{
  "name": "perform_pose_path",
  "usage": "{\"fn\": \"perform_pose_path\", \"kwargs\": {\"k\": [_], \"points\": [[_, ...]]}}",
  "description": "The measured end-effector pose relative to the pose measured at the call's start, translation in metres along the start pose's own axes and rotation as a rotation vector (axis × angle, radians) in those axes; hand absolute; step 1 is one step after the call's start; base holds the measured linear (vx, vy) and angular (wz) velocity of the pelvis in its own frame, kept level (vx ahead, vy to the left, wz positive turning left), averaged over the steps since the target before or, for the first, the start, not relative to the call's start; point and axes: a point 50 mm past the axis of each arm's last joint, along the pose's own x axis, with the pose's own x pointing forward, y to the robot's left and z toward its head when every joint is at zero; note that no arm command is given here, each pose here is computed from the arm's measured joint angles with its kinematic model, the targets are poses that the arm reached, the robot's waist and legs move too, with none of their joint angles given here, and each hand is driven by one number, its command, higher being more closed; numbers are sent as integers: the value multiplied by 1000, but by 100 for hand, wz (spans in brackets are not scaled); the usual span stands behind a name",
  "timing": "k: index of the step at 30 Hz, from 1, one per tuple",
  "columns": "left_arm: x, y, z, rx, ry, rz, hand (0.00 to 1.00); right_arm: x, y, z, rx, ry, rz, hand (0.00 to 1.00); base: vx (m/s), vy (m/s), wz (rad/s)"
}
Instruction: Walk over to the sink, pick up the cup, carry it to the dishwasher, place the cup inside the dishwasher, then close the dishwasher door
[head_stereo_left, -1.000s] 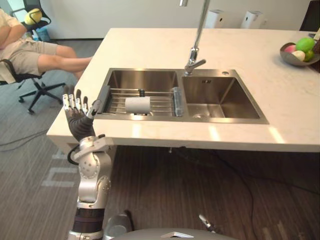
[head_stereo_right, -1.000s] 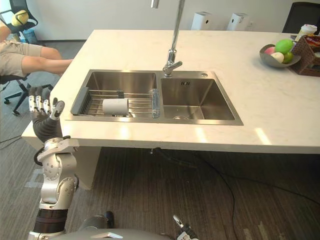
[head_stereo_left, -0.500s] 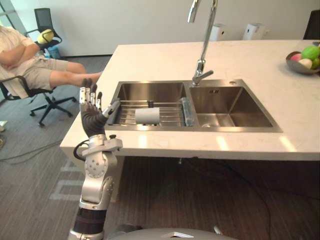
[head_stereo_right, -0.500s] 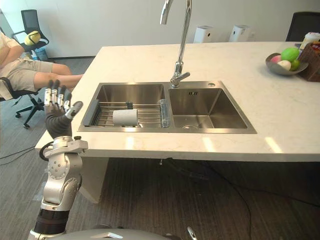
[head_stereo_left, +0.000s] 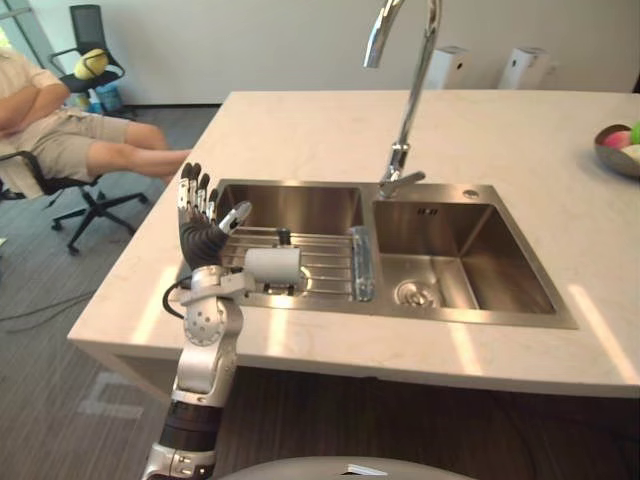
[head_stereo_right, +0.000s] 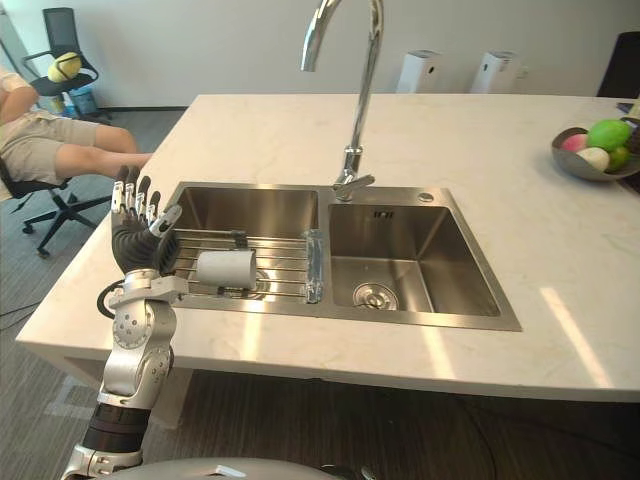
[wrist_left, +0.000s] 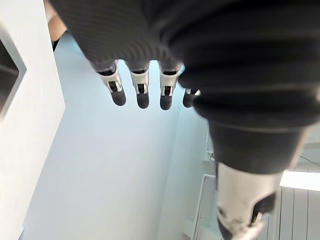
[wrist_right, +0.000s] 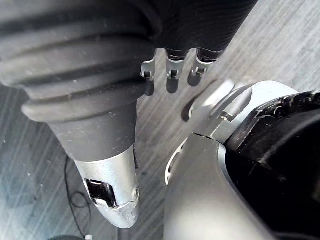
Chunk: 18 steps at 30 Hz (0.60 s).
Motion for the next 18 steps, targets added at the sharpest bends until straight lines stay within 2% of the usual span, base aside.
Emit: {"fn": "perform_pose_path", "kwargs": {"k": [2,6,9,11,13,17,18], "points": [[-1,-4,0,28,-7,-19,0,0,2,0,-18,-5,-3,0,27,1,-20],[-2,-7,1,167,-48,-34,0,0,5,-1,-66,-24,-1,0,-24,11,-16],[-1,-5,-1,356,-52,-61,0,0,5,0,-98,-44,6,0,-75,8,-7],[-2,-5,-5,547,-58,-122,0,-1,5,2,-139,-61,17,0,-114,-11,-5],[0,-5,-8,679,-66,-170,0,-1,5,4,-152,-73,22,0,-105,-8,6],[3,21,-30,1012,-2,-229,0,-1,7,5,-187,-74,34,0,-86,-4,-4],[3,25,-32,1047,3,-237,0,-1,6,5,-190,-73,35,0,-82,-11,-12]]}}
